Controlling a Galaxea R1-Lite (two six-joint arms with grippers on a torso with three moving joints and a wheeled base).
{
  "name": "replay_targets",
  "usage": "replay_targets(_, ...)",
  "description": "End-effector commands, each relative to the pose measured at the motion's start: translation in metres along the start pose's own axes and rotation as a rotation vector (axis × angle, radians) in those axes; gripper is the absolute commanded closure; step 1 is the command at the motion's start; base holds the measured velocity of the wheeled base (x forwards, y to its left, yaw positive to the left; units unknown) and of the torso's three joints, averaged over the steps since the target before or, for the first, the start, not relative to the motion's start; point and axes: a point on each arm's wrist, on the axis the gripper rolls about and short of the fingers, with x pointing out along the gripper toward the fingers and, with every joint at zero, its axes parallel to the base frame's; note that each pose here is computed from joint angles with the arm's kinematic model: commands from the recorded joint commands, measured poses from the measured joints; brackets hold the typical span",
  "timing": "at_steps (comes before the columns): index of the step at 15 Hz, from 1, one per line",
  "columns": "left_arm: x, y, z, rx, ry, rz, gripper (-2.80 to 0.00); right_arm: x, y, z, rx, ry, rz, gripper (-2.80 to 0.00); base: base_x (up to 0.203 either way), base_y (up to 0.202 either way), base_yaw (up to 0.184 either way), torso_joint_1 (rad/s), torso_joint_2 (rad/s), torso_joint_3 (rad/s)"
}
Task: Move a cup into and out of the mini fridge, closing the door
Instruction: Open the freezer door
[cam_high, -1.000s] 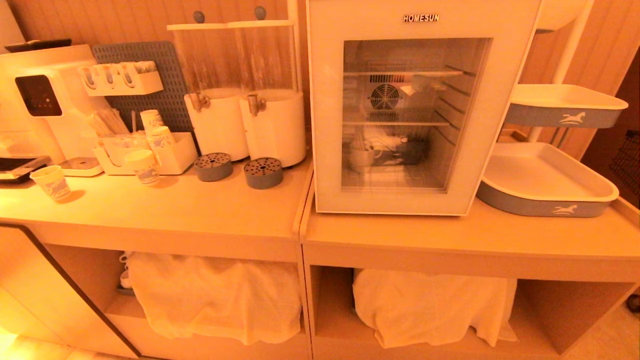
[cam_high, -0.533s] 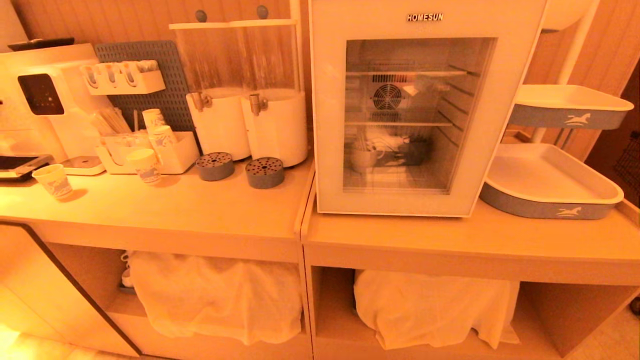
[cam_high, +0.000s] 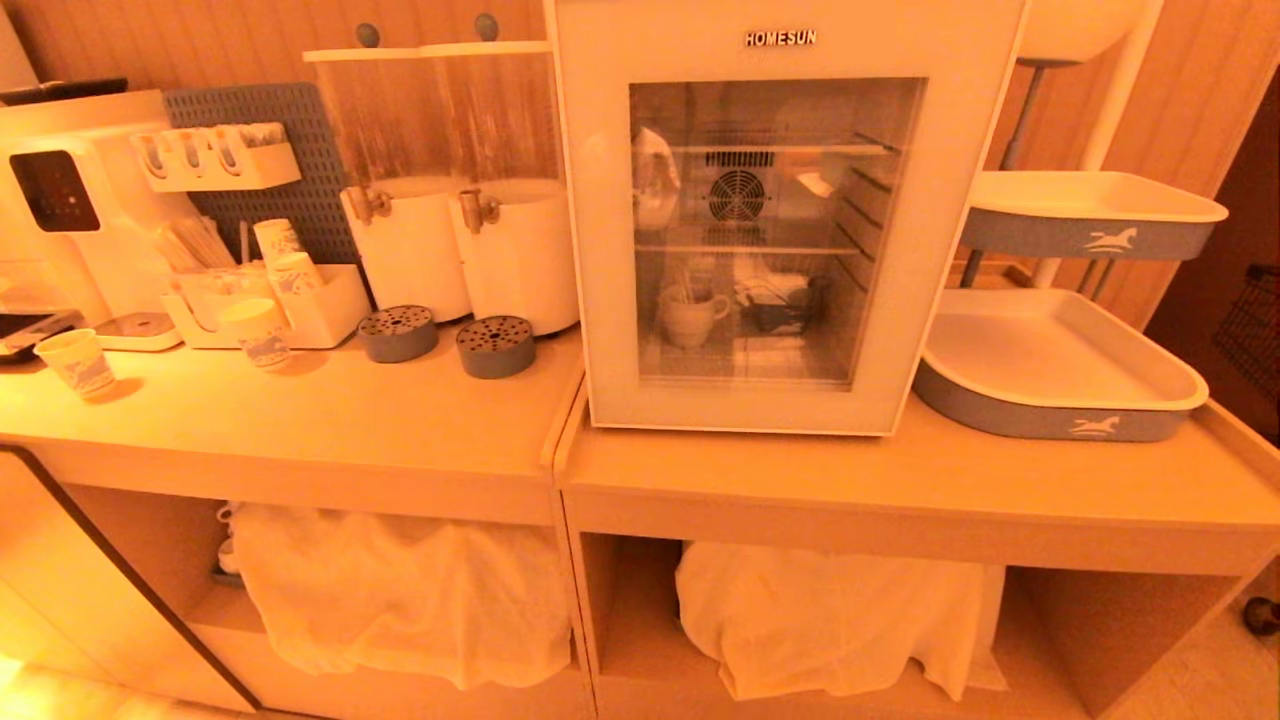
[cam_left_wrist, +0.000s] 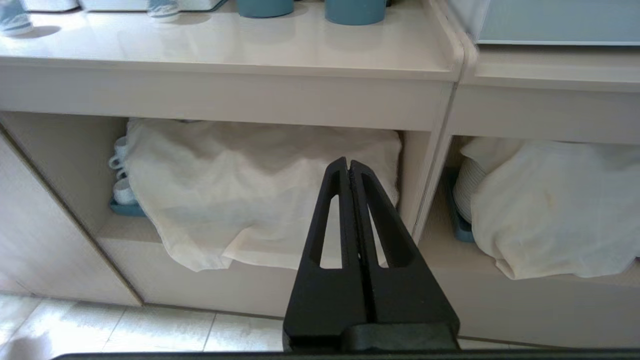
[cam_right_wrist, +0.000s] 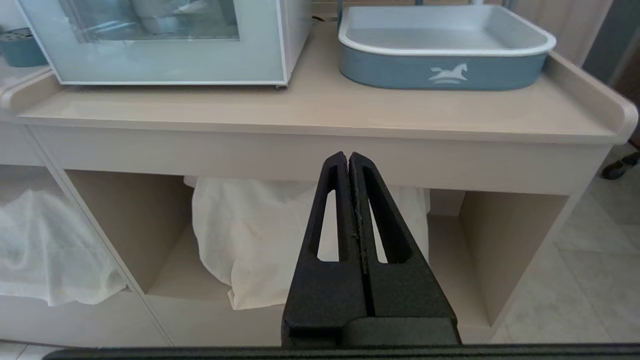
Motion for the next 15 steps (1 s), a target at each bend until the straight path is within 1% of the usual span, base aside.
replay_targets(1,0.0000,-0.0001,0.0000,0.000,0.000,0.002,0.00,0.0010,0.0001,-0.0044,0.000,0.016,0.002,0.00,0.000,0.000,0.000,0.000,0.00,0.000)
replay_targets(6,0.0000,0.0000,0.0000,0.001,0.000,0.000,0.00,0.0010,0.0001,-0.0044,0.000,0.016,0.002,0.00,0.012,0.000,0.001,0.000,0.00,0.001)
replay_targets(10,0.0000,-0.0001,0.0000,0.001,0.000,0.002,0.00,0.0010,0.0001,-0.0044,0.000,0.016,0.001,0.00,0.172,0.000,0.001,0.004,0.00,0.004)
replay_targets(11,0.0000,0.0000,0.0000,0.001,0.000,0.000,0.00,0.0010,0.0001,-0.0044,0.000,0.016,0.002,0.00,0.071,0.000,0.001,0.002,0.01,0.002)
replay_targets(15,0.0000,-0.0001,-0.0004,0.010,0.003,0.002,0.00,0.0010,0.0001,-0.0044,0.000,0.015,0.003,0.00,0.000,0.000,0.000,0.000,0.00,0.000)
